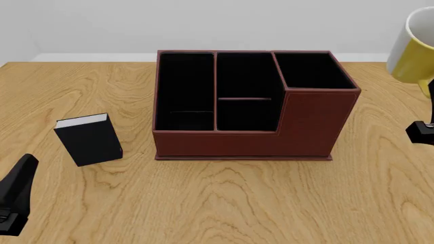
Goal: Pick up the yellow and white mug and place it to the right of the caddy.
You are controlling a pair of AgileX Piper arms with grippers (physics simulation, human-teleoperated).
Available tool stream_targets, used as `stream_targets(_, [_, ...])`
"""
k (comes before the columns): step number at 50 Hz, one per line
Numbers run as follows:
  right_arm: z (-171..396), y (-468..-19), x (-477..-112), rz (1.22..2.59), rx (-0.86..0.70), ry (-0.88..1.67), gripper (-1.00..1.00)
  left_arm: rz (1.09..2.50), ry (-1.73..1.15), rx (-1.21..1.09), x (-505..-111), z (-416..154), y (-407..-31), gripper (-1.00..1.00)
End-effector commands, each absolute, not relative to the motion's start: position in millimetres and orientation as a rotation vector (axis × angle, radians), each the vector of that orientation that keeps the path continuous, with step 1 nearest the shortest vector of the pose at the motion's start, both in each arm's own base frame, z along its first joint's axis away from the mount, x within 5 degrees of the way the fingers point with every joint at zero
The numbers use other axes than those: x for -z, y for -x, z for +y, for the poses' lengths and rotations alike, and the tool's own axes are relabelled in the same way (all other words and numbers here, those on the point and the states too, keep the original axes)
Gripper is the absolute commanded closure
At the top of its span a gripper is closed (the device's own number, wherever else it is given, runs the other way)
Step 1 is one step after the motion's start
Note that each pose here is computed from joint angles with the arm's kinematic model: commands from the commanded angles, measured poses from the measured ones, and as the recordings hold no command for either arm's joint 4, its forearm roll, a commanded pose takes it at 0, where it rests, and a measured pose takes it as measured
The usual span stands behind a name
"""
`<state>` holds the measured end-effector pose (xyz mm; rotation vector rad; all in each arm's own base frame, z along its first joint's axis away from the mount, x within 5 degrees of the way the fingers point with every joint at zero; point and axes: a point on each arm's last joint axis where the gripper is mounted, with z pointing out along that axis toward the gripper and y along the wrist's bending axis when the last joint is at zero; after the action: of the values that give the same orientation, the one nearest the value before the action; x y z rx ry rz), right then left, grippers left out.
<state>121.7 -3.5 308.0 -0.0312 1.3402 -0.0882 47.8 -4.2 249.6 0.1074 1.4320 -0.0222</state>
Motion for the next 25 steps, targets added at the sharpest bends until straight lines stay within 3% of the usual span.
stream_targets(1, [-9.0, -133.7, -303.6, 1.349, 0.106, -0.006, 1.00, 1.434, -0.109, 0.021, -248.7, -4.3, -48.1, -1.00])
stream_targets(25, [-21.5, -162.7, -278.3, 1.411, 0.132, -0.072, 1.00, 1.440, -0.106, 0.012, -247.5, -3.9, -48.4, -1.00])
